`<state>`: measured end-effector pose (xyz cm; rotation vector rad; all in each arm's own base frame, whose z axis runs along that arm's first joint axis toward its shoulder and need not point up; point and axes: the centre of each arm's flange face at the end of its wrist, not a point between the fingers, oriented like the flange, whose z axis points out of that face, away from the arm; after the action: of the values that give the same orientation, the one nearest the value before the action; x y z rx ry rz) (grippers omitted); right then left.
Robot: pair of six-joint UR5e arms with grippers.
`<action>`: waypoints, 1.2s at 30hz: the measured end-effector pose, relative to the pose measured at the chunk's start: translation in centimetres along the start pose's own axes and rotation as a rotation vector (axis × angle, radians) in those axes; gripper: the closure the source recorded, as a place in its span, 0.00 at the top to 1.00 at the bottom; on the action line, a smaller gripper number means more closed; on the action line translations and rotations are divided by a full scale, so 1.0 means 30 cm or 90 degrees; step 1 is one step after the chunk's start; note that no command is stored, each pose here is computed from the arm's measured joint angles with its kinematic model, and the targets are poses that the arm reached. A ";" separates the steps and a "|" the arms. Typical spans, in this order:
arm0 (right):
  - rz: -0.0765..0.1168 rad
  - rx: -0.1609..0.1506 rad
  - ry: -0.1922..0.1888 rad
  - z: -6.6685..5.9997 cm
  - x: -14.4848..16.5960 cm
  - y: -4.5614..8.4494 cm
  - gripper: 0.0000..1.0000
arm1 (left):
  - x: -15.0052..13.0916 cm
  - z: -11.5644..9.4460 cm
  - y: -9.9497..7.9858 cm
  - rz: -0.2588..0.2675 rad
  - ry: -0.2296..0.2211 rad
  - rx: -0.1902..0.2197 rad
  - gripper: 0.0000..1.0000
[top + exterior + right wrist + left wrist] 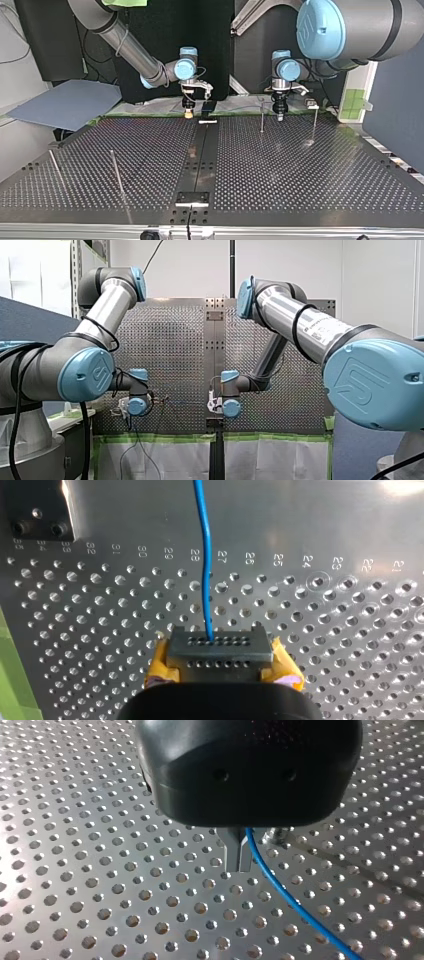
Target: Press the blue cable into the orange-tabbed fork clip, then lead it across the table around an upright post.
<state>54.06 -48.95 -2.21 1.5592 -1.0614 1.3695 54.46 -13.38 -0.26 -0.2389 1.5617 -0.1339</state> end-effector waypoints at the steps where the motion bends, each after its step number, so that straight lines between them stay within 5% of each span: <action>1: 0.000 0.000 0.000 0.001 0.000 0.001 0.00 | 0.002 -0.002 0.003 0.005 0.004 -0.004 0.28; 2: 0.000 -0.001 0.000 0.001 0.000 0.002 0.00 | 0.004 -0.005 0.008 0.013 0.010 -0.010 0.35; 7: 0.000 -0.001 -0.001 0.002 0.000 0.003 0.00 | 0.013 -0.021 0.030 0.047 0.034 -0.045 0.41; 9: 0.000 -0.001 -0.001 0.002 0.000 0.004 0.00 | 0.017 -0.026 0.040 0.056 0.045 -0.054 0.65; 10: 0.000 -0.001 -0.001 0.002 -0.001 0.004 0.00 | 0.019 -0.028 0.044 0.057 0.050 -0.056 0.65; 12: 0.000 -0.001 -0.001 0.001 -0.001 0.003 0.00 | 0.023 -0.034 0.049 0.060 0.063 -0.055 0.95; 14: -0.001 0.000 -0.002 0.001 -0.002 0.003 0.00 | 0.029 -0.041 0.050 0.062 0.075 -0.050 1.00; 23: -0.002 0.000 -0.005 -0.002 -0.005 0.003 0.00 | 0.048 -0.103 0.046 0.092 0.124 -0.040 1.00; 36: -0.004 0.002 -0.009 -0.006 -0.008 -0.002 0.00 | 0.008 -0.210 0.002 0.090 0.127 0.026 1.00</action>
<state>54.03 -48.73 -2.42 1.5754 -1.0637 1.3583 48.17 -13.81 -0.47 -0.0843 1.7662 -0.0798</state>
